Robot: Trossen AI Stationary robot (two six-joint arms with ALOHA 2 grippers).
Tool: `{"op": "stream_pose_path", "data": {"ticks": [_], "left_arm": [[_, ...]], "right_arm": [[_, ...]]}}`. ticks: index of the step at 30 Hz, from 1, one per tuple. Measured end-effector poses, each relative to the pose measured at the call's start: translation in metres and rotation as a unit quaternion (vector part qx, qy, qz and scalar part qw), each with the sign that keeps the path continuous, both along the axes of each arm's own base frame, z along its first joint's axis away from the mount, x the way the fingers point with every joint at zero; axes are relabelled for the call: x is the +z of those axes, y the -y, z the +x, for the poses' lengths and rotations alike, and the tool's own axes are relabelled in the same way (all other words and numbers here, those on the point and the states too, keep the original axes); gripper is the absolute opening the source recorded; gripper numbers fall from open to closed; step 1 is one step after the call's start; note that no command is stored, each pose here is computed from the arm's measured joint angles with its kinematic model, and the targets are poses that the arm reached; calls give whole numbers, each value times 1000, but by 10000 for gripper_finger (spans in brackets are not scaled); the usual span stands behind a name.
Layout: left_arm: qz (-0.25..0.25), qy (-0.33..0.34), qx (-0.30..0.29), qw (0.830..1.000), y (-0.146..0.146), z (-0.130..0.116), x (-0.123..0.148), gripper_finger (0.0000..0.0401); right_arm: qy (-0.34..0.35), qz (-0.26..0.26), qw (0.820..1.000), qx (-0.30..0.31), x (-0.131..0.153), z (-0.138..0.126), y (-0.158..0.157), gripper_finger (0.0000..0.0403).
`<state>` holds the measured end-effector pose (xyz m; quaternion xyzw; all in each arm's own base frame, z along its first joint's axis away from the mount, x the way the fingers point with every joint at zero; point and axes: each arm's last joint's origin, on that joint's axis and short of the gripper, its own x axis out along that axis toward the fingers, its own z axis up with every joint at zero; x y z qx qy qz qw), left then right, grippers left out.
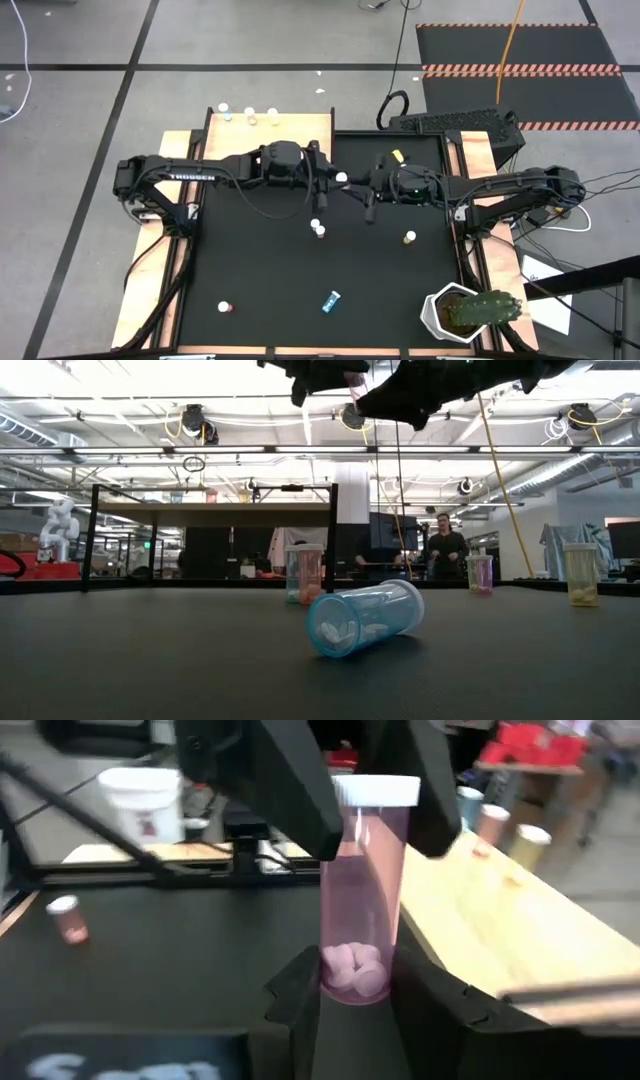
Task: Pick and place medicine bottles onto shelf by color
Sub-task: Put the bottom pink pill bottle on the shelf, then put the top pink pill bottle on the shelf
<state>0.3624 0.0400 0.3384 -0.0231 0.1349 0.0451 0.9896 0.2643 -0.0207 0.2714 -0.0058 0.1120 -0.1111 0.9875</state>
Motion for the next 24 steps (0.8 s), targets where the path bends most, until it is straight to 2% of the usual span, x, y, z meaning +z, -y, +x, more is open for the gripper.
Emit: {"op": "stream_pose_path", "data": {"ticks": [4, 8, 11, 14, 18, 22, 24], "left_arm": [[-3, 5, 20, 1000, -13, -5, 4, 143], [-14, 10, 58, 998, -36, -18, 13, 123], [-16, 14, 86, 996, -54, -30, 20, 103], [-19, 20, 83, 996, -62, -35, 24, 88], [-29, 27, 81, 996, -64, -46, 32, 77], [-28, 3, 81, 996, -61, -60, 37, 85], [-33, -35, 82, 995, -57, -67, 34, 99]], "right_arm": [[-26, 33, 998, -43, -7, -3, 11, 162], [-29, 71, 995, -64, -9, -5, 18, 215], [-6, 61, 997, -51, -4, -3, 19, 237], [19, 48, 998, -41, 1, -2, 19, 234], [5, 66, 997, -38, 1, -7, 18, 211], [-75, 97, 992, 17, -14, -10, 10, 205], [-116, 89, 988, 43, -25, -7, 5, 208]]}}
